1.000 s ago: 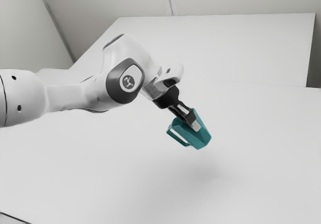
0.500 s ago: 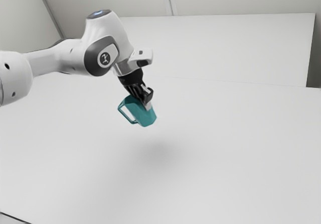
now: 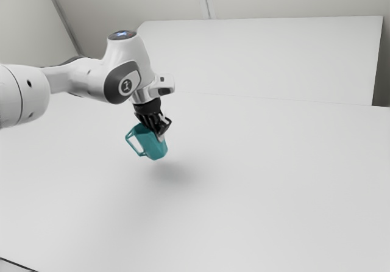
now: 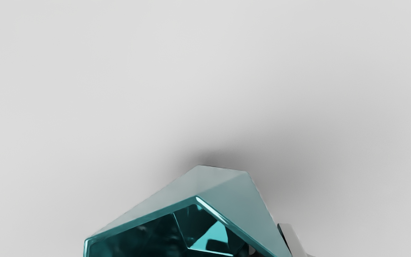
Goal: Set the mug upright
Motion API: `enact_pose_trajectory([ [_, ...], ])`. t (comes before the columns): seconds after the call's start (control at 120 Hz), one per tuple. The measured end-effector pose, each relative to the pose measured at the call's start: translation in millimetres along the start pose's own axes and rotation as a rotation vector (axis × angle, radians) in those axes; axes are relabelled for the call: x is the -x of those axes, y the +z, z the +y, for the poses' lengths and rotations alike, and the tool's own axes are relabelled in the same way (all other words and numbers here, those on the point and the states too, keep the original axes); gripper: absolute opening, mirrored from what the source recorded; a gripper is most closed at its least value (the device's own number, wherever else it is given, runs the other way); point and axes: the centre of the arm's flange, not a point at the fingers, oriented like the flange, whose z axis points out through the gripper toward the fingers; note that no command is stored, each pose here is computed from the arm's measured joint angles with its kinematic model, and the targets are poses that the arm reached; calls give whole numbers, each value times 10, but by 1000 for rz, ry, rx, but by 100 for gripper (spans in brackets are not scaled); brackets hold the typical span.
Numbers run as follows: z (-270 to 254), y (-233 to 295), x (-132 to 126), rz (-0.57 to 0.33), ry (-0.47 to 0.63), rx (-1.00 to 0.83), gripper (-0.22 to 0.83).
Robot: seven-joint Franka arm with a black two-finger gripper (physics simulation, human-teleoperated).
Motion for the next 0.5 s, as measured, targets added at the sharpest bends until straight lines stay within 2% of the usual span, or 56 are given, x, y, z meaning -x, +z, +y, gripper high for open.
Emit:
enact_pose_trajectory([
  [0.408, 32, 595, -68, -24, -21, 1, -17],
  [0.458, 33, 633, -77, -25, -24, 2, -14],
  [0.5, 33, 643, -81, -23, -26, 3, -6],
])
